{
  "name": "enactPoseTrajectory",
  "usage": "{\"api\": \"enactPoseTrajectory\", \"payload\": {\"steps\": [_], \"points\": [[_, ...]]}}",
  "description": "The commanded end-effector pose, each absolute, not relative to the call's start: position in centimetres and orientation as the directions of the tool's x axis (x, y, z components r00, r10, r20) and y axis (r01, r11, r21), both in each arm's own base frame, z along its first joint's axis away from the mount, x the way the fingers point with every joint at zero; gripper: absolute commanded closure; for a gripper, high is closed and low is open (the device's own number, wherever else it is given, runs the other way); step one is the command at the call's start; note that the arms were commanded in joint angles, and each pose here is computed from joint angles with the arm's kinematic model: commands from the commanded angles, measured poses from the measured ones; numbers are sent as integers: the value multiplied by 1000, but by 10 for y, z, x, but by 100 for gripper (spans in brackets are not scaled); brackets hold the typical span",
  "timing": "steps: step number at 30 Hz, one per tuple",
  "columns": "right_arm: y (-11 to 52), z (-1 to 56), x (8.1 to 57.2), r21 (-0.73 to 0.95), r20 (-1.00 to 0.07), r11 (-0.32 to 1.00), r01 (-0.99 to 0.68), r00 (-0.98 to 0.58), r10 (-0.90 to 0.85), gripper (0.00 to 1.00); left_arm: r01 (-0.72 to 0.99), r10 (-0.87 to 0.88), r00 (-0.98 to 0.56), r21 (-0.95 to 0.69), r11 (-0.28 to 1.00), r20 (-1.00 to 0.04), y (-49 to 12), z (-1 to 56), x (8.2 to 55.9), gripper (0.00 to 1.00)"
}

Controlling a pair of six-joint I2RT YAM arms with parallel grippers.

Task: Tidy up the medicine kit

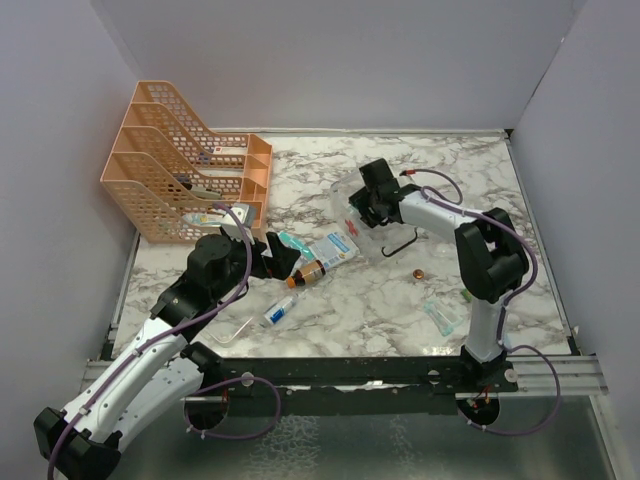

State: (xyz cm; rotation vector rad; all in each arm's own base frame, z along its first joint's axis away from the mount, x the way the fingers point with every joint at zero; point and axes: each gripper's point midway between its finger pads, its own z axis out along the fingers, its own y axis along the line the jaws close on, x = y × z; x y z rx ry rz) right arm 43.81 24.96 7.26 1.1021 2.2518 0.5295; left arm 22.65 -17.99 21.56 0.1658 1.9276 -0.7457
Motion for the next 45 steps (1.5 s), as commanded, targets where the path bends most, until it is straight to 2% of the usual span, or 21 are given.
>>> {"api": "enactPoseTrajectory", "payload": {"steps": [1,10,13,17,22,31,33,38,41,45], "points": [[261,82,450,601,-292,562,568,-499,816,49,433,-213,-455,-424,796,-865,-180,220,227,1],[280,72,450,607,-259,599,522,-583,770,37,413,-217,-454,-419,809,-864,-177,219,230,1],[284,68,451,612,-251,604,511,-599,760,38,406,-215,-453,-416,814,-865,-175,218,230,1],[286,70,453,619,-268,620,483,-612,744,48,406,-217,-451,-416,814,-866,-174,218,230,1],[285,92,459,625,-344,669,403,-627,699,48,411,-211,-452,-413,813,-866,-175,218,229,1],[246,156,450,555,-545,771,312,-563,621,42,405,-200,-461,-405,820,-865,-175,214,230,1],[244,171,444,536,-597,813,228,-578,556,41,394,-197,-460,-398,828,-866,-172,213,231,1],[261,206,413,490,-697,862,-129,-652,299,41,374,-211,-435,-388,842,-876,-165,217,232,1],[268,219,387,463,-744,829,-314,-646,171,41,359,-219,-411,-378,854,-885,-159,223,234,2],[278,233,346,430,-808,720,-545,-589,36,40,425,-180,-353,-329,843,-918,-161,245,231,2]]}}
